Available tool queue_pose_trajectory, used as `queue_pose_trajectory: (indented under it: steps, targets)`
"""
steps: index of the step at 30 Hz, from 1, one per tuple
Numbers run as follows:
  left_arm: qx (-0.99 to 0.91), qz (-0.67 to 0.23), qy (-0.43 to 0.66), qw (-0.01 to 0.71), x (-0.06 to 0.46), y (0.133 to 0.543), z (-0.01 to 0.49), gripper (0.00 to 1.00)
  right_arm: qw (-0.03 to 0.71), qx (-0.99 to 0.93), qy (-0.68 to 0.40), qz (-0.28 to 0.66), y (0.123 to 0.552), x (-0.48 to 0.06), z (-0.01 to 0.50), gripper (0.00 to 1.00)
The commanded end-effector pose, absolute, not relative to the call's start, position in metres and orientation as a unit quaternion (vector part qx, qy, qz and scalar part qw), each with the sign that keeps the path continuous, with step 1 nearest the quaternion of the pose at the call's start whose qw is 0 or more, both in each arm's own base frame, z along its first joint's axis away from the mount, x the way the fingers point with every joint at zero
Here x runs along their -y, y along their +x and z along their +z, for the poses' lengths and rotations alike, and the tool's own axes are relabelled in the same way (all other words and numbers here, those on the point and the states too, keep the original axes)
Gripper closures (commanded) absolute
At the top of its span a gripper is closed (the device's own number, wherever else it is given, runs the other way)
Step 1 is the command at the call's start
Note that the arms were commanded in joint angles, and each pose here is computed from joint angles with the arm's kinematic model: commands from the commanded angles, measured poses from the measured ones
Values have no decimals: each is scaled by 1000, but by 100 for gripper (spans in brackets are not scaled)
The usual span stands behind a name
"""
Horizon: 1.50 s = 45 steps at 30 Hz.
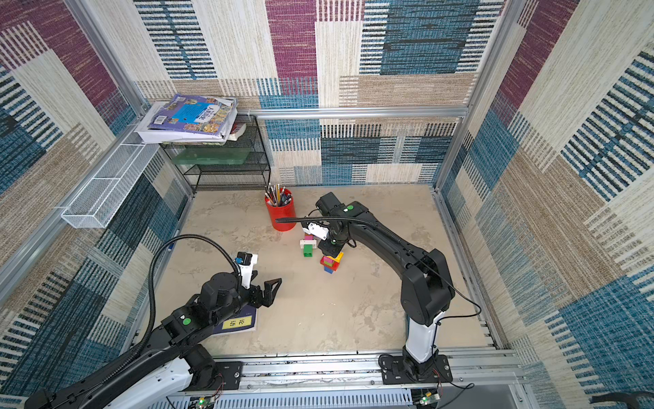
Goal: Assemble the letter f with lego
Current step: Assemble the lego brick with the lego brick.
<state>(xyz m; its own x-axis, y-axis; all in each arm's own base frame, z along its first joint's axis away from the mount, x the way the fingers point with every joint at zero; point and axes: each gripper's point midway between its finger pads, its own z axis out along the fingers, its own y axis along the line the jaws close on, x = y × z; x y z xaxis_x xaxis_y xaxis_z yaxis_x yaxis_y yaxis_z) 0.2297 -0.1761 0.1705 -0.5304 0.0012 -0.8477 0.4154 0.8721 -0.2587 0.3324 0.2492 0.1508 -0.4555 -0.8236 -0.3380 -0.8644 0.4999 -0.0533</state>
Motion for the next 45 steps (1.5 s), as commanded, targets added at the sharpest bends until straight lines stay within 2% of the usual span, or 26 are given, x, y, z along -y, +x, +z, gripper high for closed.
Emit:
queue_pose_trajectory:
  steps: [1, 45]
  targets:
    - [-848, -218, 115, 469, 174, 231, 170, 1, 165, -850, -497, 57, 336, -248, 149, 88]
    - [-848, -218, 113, 469, 173, 231, 168, 1, 138, -850, -502, 77, 331, -250, 135, 89]
